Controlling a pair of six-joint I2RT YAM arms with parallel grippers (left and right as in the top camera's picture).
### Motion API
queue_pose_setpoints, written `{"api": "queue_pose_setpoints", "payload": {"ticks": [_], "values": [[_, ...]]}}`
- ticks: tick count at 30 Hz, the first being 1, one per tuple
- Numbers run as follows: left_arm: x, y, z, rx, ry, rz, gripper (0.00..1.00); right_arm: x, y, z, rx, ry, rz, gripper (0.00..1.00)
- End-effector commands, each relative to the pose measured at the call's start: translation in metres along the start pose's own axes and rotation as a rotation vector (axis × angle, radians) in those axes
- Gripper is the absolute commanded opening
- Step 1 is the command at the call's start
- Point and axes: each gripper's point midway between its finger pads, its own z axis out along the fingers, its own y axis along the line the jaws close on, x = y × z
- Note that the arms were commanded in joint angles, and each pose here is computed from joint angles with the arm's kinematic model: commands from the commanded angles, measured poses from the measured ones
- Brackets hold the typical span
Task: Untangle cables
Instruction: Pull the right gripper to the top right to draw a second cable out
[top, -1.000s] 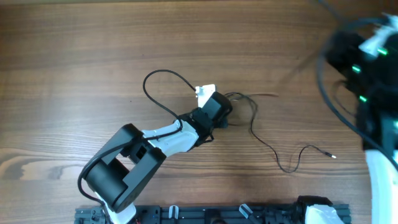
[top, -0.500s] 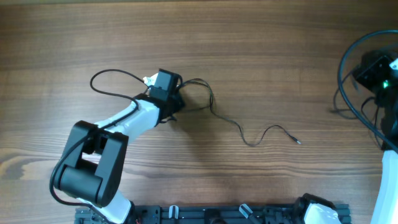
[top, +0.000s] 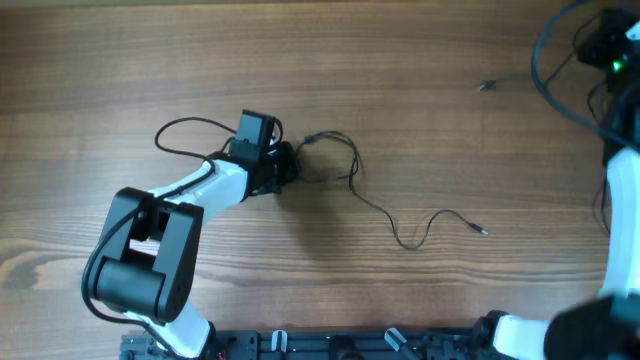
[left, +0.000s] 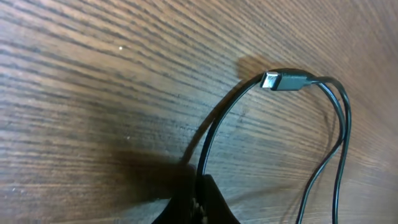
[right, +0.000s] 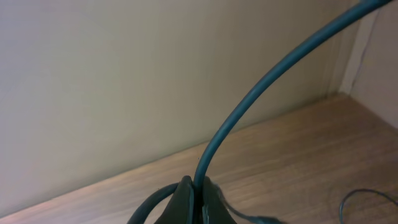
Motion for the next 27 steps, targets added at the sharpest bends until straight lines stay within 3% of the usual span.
{"api": "queue_pose_setpoints", "payload": {"ticks": [1,6,9,12,16,19,21,22,27], "values": [[0.027,0.067,0.017,-0.232,0.044,-0.005,0.04,-0.022,-0.022,0.041,0.104,-0.049,-0.045,0.04],[0.019,0.075,0.015,-0.279,0.000,0.000,0.04,-0.047,-0.042,0.103,0.179,-0.086,-0.091,0.04],[0.015,0.079,0.014,-0.307,-0.026,0.004,0.04,-0.031,-0.052,0.139,0.190,-0.058,-0.124,0.04],[0.014,0.080,0.014,-0.314,-0.033,0.005,0.04,0.020,-0.072,0.174,0.226,0.039,-0.133,0.04],[0.014,0.080,0.014,-0.313,-0.032,0.004,0.04,0.131,-0.100,0.207,0.264,0.286,-0.068,0.04],[0.014,0.080,0.014,-0.313,-0.032,0.004,0.04,0.171,-0.107,0.208,0.282,0.386,-0.019,0.07],[0.014,0.080,0.014,-0.313,-0.032,0.004,0.04,0.175,-0.107,0.201,0.292,0.423,-0.009,0.87],[0.014,0.080,0.014,-0.313,-0.031,0.005,0.04,0.172,-0.106,0.197,0.295,0.429,-0.009,1.00],[0.015,0.080,0.014,-0.312,-0.030,0.008,0.04,0.100,-0.085,0.158,0.284,0.357,-0.011,0.99]]}}
